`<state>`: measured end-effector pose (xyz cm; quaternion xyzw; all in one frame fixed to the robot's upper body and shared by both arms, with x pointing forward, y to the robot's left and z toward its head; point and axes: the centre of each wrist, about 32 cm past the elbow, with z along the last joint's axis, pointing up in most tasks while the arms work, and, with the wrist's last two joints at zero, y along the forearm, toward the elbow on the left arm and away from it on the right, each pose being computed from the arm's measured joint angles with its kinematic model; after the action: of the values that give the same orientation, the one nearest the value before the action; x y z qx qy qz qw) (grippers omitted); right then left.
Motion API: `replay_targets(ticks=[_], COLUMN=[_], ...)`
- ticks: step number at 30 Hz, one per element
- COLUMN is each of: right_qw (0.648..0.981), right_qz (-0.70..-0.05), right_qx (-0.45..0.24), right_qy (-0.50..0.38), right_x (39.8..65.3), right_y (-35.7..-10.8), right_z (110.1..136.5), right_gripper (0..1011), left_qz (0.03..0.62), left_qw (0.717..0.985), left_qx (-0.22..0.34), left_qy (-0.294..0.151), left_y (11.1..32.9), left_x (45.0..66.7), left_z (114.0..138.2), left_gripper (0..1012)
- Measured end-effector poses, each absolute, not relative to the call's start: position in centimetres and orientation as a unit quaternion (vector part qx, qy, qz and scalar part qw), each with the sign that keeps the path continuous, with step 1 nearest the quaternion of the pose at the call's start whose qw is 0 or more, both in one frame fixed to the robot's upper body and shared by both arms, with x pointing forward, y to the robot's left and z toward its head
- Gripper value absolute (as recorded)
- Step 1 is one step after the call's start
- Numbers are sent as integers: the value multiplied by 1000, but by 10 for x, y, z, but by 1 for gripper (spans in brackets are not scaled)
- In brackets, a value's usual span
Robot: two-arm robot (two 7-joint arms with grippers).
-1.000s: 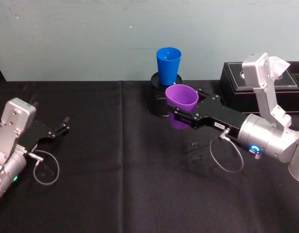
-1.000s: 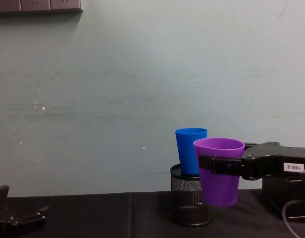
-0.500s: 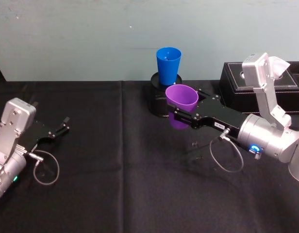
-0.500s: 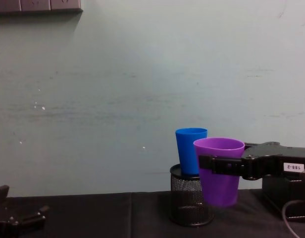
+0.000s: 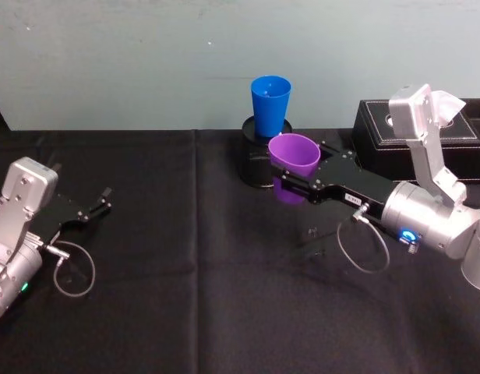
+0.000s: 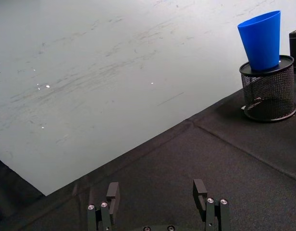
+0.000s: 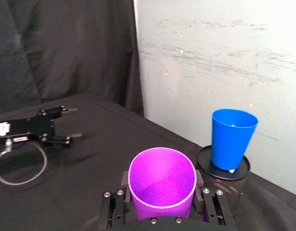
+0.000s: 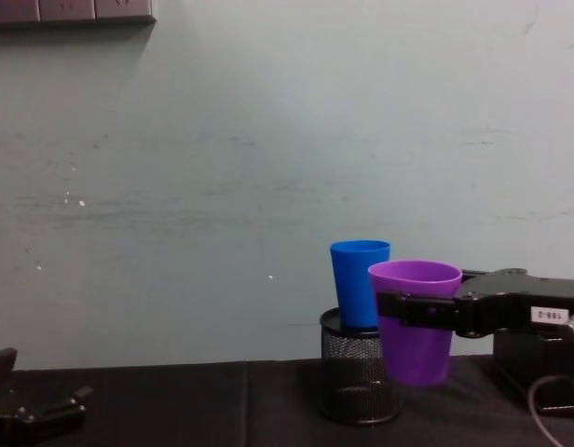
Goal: Pick up one cup with a gripper and tap it against the other cup.
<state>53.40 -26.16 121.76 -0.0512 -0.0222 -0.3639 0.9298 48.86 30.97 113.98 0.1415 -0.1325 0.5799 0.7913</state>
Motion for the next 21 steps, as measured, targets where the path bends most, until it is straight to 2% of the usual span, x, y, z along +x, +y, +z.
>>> replay_targets(ticks=[21], right_qw=[912], right_qz=[-408], right_qx=[-42], right_qy=[-19], right_x=[592], right_y=[-236], right_z=[1210], right_gripper=[728], left_qz=[580], left_qw=[791], left_qx=[141], left_qy=[-132], left_y=[310], left_x=[489], left_z=[1140], left_gripper=[1000])
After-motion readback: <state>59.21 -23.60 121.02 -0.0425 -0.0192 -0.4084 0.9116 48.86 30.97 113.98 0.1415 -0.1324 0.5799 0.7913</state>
